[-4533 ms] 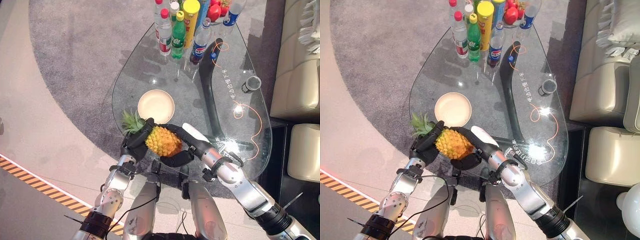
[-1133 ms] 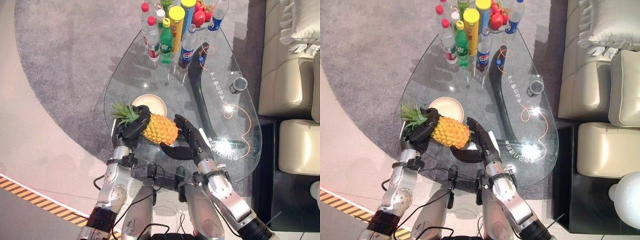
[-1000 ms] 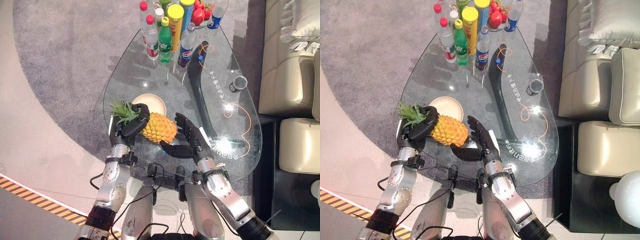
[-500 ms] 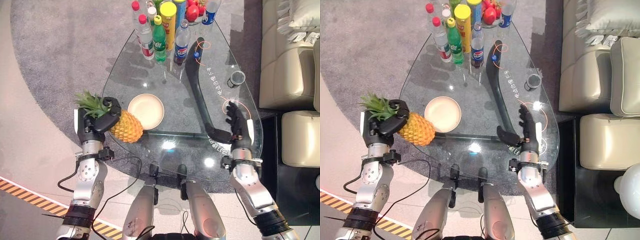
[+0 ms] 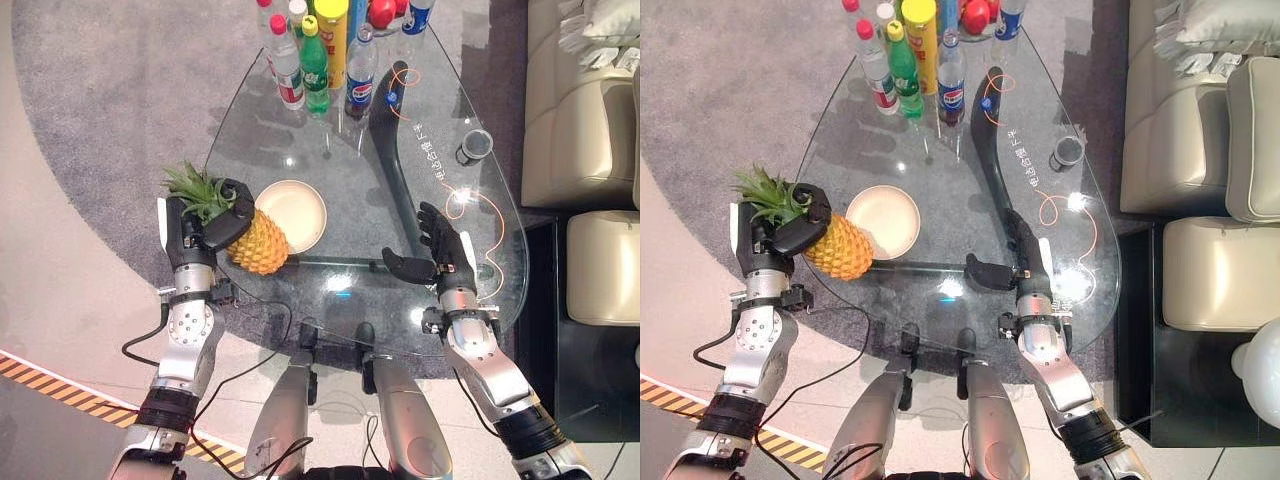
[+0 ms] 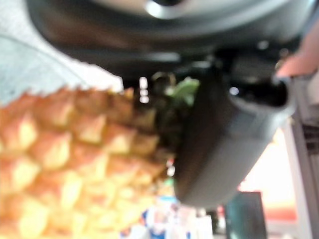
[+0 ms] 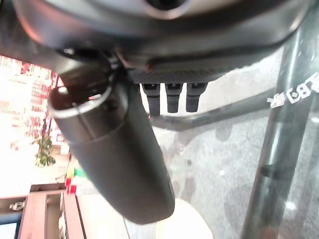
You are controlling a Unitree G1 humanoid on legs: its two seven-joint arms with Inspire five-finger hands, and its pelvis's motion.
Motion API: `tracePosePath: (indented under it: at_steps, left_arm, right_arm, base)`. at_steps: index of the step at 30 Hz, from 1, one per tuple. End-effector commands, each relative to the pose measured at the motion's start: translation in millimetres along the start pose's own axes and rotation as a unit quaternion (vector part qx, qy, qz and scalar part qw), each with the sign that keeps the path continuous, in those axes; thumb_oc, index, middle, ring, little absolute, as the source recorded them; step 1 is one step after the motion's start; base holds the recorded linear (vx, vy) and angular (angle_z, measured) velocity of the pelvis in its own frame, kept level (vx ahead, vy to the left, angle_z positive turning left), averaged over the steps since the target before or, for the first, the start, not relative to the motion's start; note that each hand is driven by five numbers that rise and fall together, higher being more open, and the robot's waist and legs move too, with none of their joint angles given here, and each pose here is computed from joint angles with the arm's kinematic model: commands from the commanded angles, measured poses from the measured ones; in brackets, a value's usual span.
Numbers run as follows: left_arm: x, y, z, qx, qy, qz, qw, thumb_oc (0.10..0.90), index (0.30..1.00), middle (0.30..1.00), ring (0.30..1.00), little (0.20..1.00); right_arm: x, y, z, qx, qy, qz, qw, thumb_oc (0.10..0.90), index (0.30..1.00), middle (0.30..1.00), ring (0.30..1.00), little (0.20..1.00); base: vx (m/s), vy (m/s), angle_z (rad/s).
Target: Pick up the fruit to the plate
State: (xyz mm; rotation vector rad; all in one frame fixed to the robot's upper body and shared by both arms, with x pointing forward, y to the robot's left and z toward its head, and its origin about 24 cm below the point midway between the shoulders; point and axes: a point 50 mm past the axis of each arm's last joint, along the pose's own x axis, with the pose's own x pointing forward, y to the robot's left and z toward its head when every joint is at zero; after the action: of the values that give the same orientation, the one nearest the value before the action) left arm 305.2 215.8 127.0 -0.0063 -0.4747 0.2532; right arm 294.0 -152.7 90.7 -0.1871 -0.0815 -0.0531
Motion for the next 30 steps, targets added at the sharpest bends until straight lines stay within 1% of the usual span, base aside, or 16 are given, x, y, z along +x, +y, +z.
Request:
tracePosePath:
  at_steps: [1, 12, 15, 16, 18, 22, 30]
  left_arm:
    - [26, 4, 67, -0.004, -0.200, 0.017, 0.980, 0.100, 0.300, 0.300, 0.300, 0.200]
    - [40, 1, 85, 0.027, -0.267, 0.061, 0.961, 0.100, 0.300, 0.300, 0.300, 0.200]
    - [45, 1, 93, 0.029, -0.290, 0.078, 0.953, 0.100, 0.300, 0.300, 0.300, 0.200]
    - [47, 1, 97, 0.028, -0.304, 0.087, 0.948, 0.100, 0.300, 0.300, 0.300, 0.200]
    - [49, 1, 101, 0.025, -0.314, 0.092, 0.945, 0.100, 0.300, 0.300, 0.300, 0.200]
    - [54, -6, 112, 0.024, -0.344, 0.097, 0.934, 0.100, 0.300, 0.300, 0.300, 0.200]
    - [63, -15, 130, 0.019, -0.385, 0.106, 0.917, 0.100, 0.300, 0.300, 0.300, 0.200]
  right_arm:
    - [2, 10, 34, 0.018, -0.071, 0.038, 0.997, 0.800, 0.900, 0.900, 0.900, 0.900]
    - [5, 29, 31, -0.004, -0.040, 0.101, 0.994, 0.800, 0.900, 0.900, 0.900, 0.900]
    - [6, 37, 29, -0.015, -0.023, 0.135, 0.990, 0.800, 0.900, 0.900, 0.900, 0.900]
    - [6, 42, 25, -0.023, -0.006, 0.162, 0.987, 0.800, 0.900, 0.900, 0.900, 0.900]
    - [6, 46, 23, -0.024, 0.007, 0.178, 0.984, 0.800, 0.900, 0.900, 0.900, 0.900]
    - [2, 61, 11, -0.038, 0.052, 0.248, 0.967, 0.800, 0.900, 0.900, 0.900, 0.900]
    - [1, 73, -4, -0.062, 0.096, 0.308, 0.944, 0.800, 0.900, 0.900, 0.900, 0.900]
  base:
    - [0.00, 0.064, 0.00]
    - [-0.01, 0.053, -0.05]
    - [-0.01, 0.059, -0.01]
    - [0.00, 0.045, -0.01]
    - [0.01, 0.050, -0.02]
    - [-0.01, 0.049, -0.01]
    - [0.00, 0.039, -0.05]
